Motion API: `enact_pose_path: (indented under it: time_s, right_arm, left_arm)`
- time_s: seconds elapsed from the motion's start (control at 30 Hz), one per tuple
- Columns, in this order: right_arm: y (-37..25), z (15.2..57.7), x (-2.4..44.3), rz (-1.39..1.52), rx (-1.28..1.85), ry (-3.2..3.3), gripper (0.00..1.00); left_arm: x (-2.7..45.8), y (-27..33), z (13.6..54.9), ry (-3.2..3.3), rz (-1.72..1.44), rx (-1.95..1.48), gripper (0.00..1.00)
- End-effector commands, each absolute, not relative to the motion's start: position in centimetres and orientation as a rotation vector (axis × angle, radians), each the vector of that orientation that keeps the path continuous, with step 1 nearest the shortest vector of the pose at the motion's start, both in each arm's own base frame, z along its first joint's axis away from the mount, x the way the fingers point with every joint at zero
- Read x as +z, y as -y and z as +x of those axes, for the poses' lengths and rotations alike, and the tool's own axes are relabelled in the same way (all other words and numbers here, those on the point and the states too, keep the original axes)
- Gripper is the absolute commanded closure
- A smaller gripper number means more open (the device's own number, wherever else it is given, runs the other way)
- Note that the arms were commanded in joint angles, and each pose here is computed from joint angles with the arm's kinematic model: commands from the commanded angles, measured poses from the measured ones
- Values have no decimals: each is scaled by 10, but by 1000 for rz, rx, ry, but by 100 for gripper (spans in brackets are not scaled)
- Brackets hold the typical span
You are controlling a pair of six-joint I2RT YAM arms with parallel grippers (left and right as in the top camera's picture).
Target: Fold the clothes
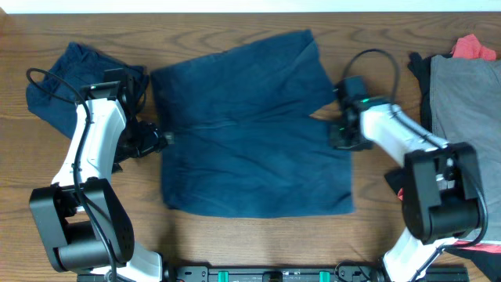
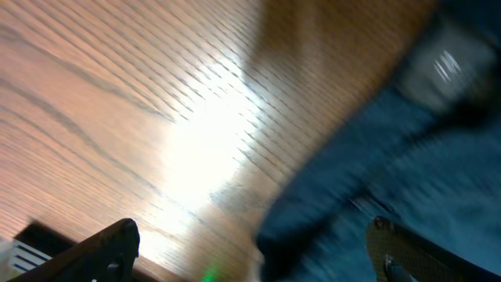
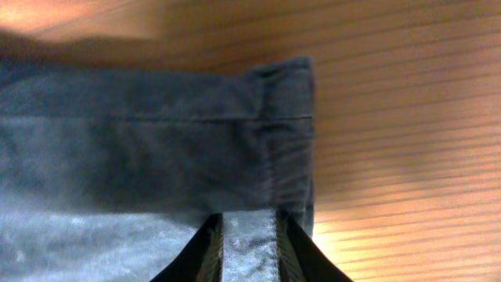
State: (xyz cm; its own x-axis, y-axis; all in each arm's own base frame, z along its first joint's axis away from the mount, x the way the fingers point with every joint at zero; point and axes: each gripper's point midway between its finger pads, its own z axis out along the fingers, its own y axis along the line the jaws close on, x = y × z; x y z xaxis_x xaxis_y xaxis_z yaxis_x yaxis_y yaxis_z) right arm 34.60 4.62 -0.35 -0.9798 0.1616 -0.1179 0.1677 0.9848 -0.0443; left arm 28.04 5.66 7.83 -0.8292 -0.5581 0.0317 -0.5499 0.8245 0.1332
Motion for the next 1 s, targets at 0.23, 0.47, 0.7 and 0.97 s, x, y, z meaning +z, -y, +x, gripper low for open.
enact_pose_path:
  time_s: [0.23,0.47,0.7,0.97]
  right_arm:
    - [-45,351,35,204,187,-3101,75]
    - [-51,339,93,586,522,-3012,72]
    - [-37,308,130,820,814,-2889,74]
    - [-44,239,120,872,855,-2826,75]
  left_arm:
    - [81,6,286,2964,538,355,7]
    - [94,34,263,2761,675,569,6]
    - [109,70,245,2710,694,900,6]
    - [81,69,210,2830,817,903,8]
